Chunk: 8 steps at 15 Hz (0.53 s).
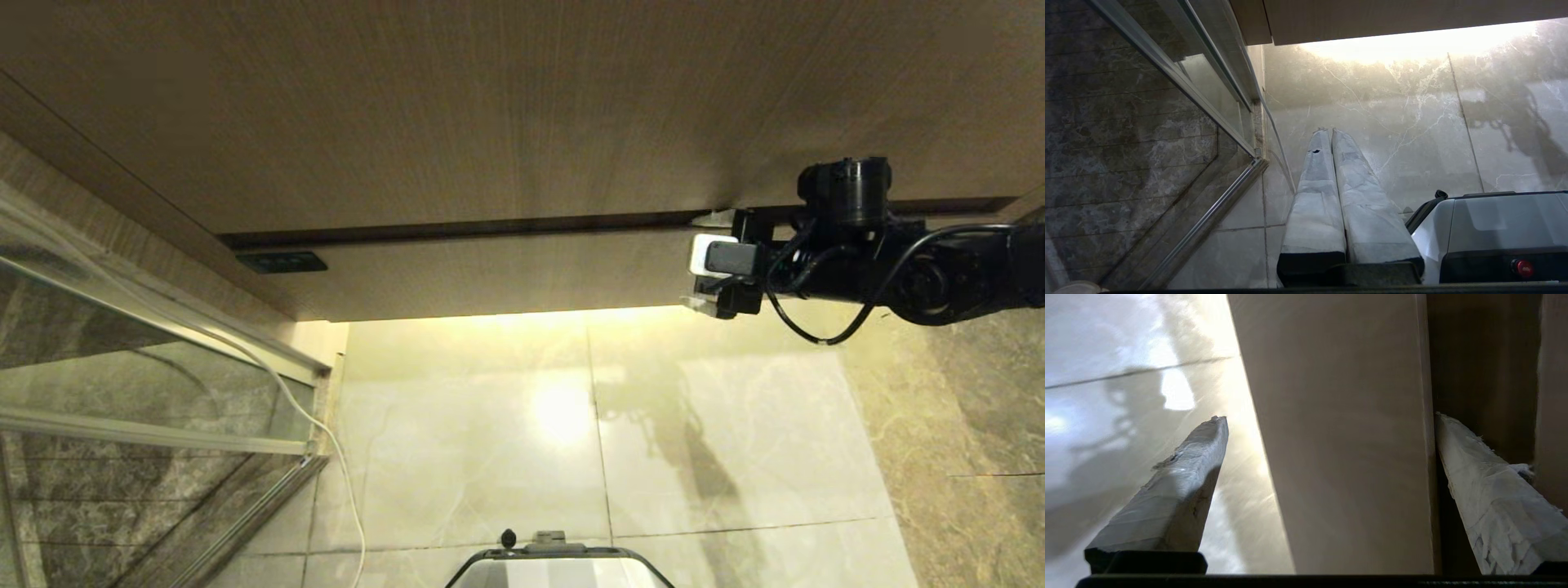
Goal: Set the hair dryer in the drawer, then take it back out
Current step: Pull open the drawer
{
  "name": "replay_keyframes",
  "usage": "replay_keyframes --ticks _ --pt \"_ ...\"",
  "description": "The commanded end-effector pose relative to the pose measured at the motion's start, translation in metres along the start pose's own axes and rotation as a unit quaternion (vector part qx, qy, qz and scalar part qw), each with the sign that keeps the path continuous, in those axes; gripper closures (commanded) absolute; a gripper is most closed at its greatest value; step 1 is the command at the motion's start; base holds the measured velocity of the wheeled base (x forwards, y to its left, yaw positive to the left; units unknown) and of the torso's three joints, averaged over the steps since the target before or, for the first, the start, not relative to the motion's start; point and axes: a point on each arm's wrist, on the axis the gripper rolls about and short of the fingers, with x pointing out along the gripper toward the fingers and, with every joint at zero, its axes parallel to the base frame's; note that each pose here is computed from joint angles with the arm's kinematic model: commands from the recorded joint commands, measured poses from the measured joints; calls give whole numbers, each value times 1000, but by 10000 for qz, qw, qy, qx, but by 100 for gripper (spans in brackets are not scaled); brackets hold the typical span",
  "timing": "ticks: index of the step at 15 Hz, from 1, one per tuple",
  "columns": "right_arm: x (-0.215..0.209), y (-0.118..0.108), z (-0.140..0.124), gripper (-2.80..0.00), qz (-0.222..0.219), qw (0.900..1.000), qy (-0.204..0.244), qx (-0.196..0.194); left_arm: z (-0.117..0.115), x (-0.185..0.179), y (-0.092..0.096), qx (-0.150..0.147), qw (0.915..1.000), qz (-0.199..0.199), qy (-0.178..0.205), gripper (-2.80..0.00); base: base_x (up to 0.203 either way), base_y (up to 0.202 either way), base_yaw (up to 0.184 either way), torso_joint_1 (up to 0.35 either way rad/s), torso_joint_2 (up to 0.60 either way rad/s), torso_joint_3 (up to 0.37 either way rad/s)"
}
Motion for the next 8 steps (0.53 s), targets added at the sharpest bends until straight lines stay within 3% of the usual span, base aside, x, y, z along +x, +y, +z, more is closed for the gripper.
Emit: replay_keyframes --ticks 1,4,8 --pt "-6 -1 -1 -280 62 9999 82 135 0 0 0 2 10000 2 8 0 0 0 0 0 0 0" --pt "-11 -2 -1 -280 10 9980 416 481 -1 0 0 2 10000 6 10 0 0 0 0 0 0 0" --pt "-25 1 1 -280 165 9958 612 661 -1 0 0 2 10000 1 10 0 0 0 0 0 0 0"
